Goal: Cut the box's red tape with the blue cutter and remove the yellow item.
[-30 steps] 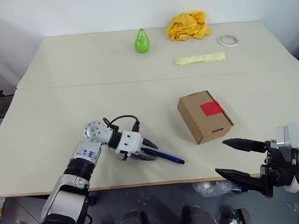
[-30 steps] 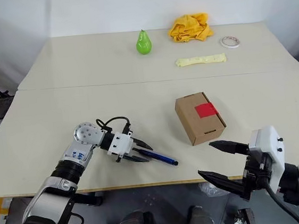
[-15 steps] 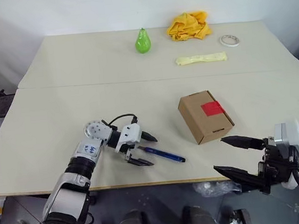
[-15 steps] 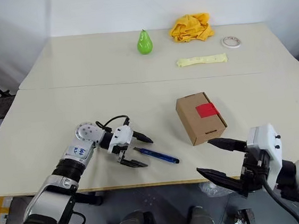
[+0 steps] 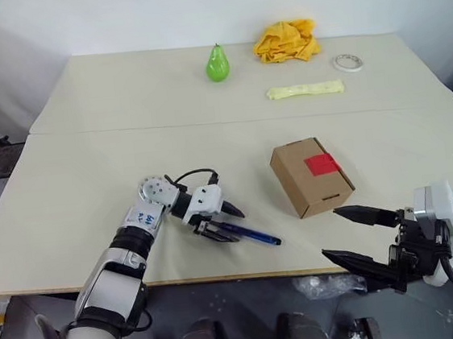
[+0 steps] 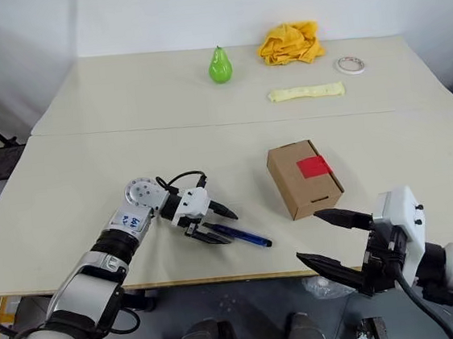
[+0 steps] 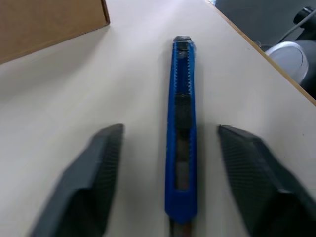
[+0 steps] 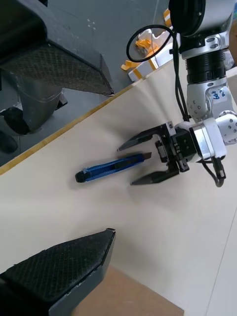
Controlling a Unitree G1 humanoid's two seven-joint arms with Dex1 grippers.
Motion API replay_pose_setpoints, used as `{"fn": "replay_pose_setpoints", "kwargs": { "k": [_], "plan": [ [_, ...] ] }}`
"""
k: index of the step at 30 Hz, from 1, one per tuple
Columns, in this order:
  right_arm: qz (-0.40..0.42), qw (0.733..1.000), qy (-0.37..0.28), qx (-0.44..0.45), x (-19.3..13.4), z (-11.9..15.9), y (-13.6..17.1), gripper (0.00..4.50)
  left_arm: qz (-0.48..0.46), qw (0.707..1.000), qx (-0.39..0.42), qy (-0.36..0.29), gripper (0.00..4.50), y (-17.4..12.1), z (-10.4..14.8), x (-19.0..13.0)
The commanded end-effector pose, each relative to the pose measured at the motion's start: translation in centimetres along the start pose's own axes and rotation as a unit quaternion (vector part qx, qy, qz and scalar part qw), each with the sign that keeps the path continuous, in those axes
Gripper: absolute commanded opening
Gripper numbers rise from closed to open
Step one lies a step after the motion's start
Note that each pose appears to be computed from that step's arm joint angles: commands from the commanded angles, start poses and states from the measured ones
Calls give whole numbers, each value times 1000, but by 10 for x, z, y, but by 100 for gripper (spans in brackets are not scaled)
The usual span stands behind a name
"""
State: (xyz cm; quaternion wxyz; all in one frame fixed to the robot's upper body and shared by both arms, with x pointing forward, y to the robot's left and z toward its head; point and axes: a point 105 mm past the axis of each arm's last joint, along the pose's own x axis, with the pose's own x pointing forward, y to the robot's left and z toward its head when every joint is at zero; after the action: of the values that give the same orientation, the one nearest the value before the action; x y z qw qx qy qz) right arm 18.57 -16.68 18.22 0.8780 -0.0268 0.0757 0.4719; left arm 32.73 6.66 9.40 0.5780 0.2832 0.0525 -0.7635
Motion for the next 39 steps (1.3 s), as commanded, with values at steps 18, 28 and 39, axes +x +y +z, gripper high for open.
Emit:
{"fn": "replay_pose_setpoints", "kwargs": {
  "k": [18,28,39],
  "plan": [
    [35,983,-86,161,7,38,15,450,130,976,155,-74,46,16,38,-26],
    [1,951,-25,307,35,25,14,450,150,953,247,-90,46,2,77,-38],
    [9,938,-32,346,68,22,7,450,141,954,248,-91,46,-5,80,-23]
  ]
}}
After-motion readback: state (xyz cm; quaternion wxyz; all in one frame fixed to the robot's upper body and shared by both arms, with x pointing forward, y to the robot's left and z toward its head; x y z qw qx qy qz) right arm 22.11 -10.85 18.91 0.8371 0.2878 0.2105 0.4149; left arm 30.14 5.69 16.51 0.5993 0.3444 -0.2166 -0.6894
